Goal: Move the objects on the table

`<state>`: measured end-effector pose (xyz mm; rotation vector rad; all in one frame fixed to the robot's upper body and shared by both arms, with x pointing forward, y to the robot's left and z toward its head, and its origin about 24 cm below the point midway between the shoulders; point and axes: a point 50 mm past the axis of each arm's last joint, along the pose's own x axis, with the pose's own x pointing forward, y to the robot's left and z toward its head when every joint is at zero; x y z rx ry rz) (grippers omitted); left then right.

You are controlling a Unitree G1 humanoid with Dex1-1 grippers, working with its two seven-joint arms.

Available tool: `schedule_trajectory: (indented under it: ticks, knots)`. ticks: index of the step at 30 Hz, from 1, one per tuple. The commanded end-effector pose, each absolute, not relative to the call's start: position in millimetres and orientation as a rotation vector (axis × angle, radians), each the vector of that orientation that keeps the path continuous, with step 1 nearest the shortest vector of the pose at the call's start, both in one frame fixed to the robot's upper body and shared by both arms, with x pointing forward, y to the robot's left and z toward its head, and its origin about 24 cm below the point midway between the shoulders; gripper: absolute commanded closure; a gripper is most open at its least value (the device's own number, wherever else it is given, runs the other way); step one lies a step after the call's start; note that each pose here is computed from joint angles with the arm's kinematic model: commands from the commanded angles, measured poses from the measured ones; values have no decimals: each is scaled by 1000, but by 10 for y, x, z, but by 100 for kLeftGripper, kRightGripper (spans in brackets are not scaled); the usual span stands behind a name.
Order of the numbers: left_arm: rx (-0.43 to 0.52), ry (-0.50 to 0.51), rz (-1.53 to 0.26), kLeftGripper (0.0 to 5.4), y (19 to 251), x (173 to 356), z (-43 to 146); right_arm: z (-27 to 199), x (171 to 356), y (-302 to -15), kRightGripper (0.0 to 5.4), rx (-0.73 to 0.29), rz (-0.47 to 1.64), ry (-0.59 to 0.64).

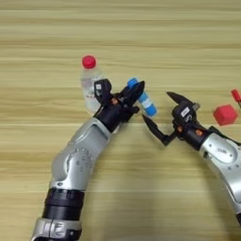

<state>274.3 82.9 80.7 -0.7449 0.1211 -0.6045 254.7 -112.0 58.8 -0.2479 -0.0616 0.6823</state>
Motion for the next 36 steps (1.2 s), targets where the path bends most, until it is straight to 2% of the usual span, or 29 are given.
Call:
schedule_trajectory:
  ticks: [1, 9, 16, 19, 27, 36]
  knots:
    - [-794, 38, -620, 408, 811, 2783, 992, 546, 2613, -1161, 0, -292, 662, -34]
    - [-814, 8, -615, 408, 874, 2790, 1057, 469, 2641, -1166, 0, -301, 655, 7]
    - [-793, -120, -633, 408, 1033, 2713, 1350, 529, 2698, -1203, 0, -263, 599, -26]
    - [-784, -141, -623, 408, 1079, 2700, 1396, 568, 2742, -1252, 0, -256, 550, -50]
    - [-665, -272, -532, 408, 1350, 2735, 1569, 578, 2768, -1271, 0, -231, 521, -62]
    - [-556, -342, -370, 408, 1777, 2813, 1631, 648, 2859, -1373, 0, -200, 416, -98]
